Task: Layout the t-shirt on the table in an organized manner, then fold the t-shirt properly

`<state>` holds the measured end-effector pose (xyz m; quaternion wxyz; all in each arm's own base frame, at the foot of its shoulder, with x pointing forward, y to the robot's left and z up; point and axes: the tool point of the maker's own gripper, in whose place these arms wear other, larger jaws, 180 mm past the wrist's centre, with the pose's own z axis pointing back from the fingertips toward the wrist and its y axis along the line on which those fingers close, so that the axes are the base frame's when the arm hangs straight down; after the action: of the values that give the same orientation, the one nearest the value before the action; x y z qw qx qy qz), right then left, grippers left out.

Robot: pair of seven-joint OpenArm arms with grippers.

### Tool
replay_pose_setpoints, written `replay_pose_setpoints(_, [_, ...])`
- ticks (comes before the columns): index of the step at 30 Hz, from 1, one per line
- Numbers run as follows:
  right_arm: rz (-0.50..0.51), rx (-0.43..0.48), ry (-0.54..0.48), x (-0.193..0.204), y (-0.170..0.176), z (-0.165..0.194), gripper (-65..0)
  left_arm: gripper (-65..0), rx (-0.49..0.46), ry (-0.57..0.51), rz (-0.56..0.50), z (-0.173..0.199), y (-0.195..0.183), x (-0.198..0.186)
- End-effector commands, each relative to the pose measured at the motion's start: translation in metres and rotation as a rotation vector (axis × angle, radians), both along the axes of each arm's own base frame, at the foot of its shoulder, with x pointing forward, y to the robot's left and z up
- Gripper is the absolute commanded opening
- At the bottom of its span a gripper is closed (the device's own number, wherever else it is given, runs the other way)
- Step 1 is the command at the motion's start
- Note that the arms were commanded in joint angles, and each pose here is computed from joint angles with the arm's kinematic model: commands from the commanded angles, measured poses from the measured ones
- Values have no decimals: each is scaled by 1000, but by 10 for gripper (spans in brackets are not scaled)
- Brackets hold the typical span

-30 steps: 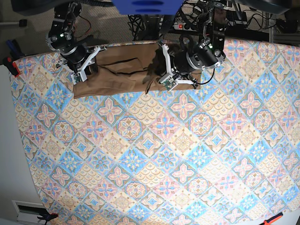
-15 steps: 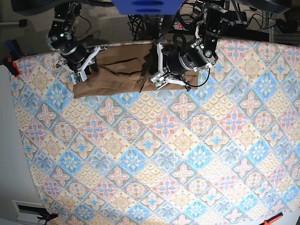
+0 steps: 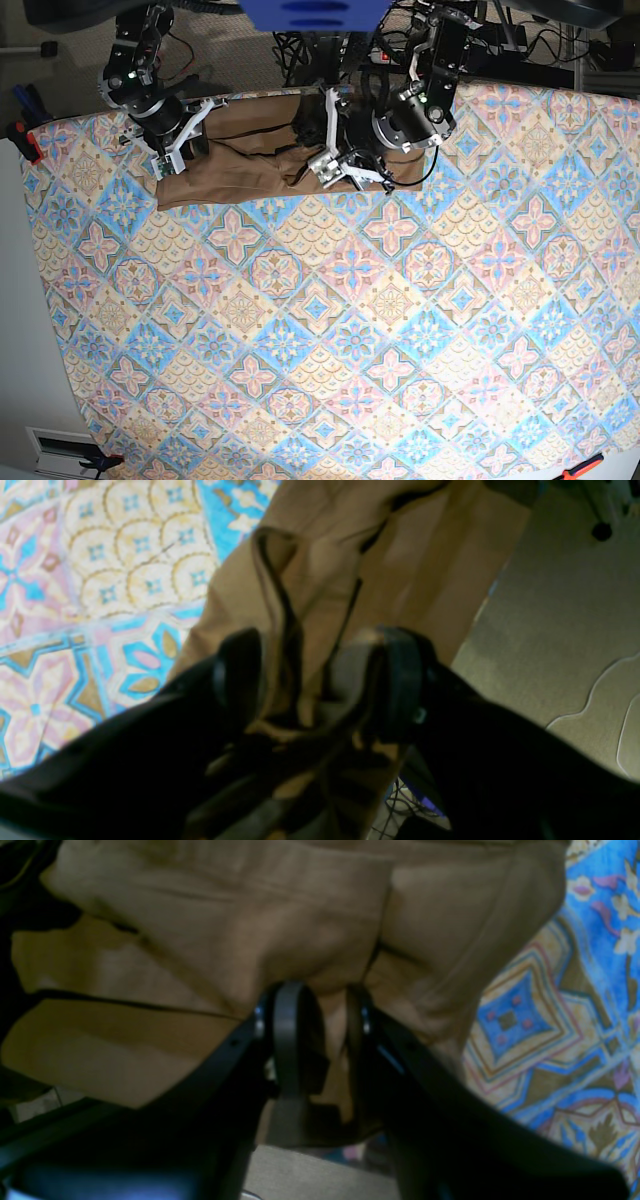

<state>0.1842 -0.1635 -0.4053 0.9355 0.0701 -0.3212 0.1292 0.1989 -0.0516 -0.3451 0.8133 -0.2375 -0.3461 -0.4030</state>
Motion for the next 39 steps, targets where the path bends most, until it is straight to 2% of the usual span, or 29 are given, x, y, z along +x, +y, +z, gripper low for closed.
replay_pose_setpoints(1, [3,8,-37,6,0,8,-513,-308,-67,-46,20,19,-9,12])
replay_pose_setpoints(6, [3,8,-37,6,0,8,-513,-309,-124,-50,154,30,2,35])
replay_pose_setpoints(8, [3,9,-35,6,0,8,-513,-328,-132,-50,175,31,5,38])
replay_pose_setpoints(10, [3,9,-37,6,0,8,-513,-418,-132,-49,180,31,6,39])
replay_pose_setpoints(13, [2,10,-38,6,1,8,-513,-650,-168,-73,204,36,8,42])
replay_pose_setpoints(17, [-3,16,-14,2,0,0,-513,-650,-242,-106,302,41,23,49])
replay_pose_setpoints(23, [-9,28,18,-4,0,-10,-513,-650,-241,-105,396,37,51,57])
replay_pose_setpoints(29, [-9,27,22,-4,0,-11,-513,-650,-396,-103,492,53,76,64])
replay_pose_setpoints(32, [-9,27,22,-4,0,-11,-513,-650,-432,-99,449,60,76,61])
replay_pose_setpoints(37, [-8,27,22,-4,1,-11,-513,-650,-401,-34,188,57,27,33])
replay_pose_setpoints(39, [-8,27,22,-4,1,-11,-513,-650,-401,-23,136,57,15,25])
